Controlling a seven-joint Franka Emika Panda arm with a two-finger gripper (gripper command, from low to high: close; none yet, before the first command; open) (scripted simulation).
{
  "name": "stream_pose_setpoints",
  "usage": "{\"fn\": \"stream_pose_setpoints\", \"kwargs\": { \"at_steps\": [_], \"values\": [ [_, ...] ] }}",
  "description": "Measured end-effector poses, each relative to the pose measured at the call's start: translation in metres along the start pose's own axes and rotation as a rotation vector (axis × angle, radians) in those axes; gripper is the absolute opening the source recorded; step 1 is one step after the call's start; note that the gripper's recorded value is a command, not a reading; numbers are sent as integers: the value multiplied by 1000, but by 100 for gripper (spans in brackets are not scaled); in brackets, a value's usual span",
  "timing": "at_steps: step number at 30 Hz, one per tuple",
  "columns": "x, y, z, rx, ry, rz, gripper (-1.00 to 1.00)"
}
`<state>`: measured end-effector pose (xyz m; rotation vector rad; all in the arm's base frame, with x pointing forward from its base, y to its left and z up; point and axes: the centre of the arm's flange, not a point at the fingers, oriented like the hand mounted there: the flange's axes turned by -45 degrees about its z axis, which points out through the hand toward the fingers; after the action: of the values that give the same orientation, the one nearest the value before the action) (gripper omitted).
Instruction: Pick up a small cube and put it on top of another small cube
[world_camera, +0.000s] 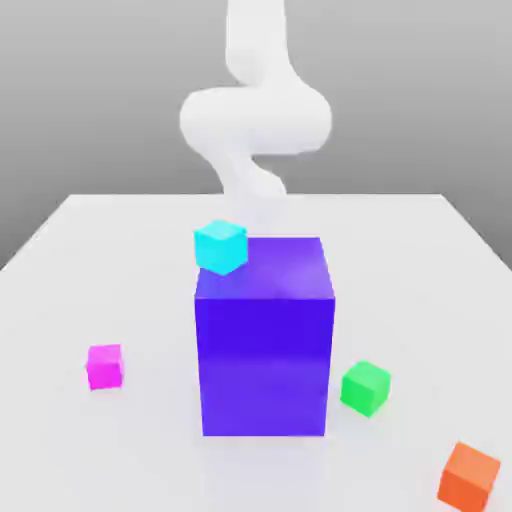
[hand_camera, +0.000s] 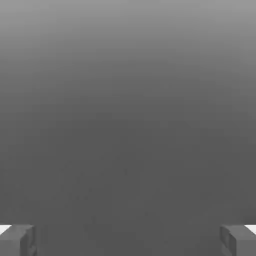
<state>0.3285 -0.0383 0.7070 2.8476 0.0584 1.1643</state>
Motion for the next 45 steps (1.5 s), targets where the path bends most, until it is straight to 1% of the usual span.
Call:
{"fn": "stream_pose_setpoints", "kwargs": {
  "at_steps": [4, 9, 13, 18, 24, 32, 37, 43, 45],
  "values": [
    [-35, 60, -7, -53, -56, -117, 0],
    [-85, 126, -3, -77, -145, -253, 0],
    [-130, 172, 12, -64, -224, -364, 0],
    [-188, 216, 45, -6, -324, -513, 0],
    [-257, 246, 102, 114, -429, -713, 0],
    [-338, 243, 196, 336, -519, -1026, 0],
    [-378, 217, 256, 493, -537, -1248, 0],
    [-413, 163, 320, 679, -518, -1535, 0],
    [-426, 156, 337, 697, -512, -1569, 0]
  ]
}}
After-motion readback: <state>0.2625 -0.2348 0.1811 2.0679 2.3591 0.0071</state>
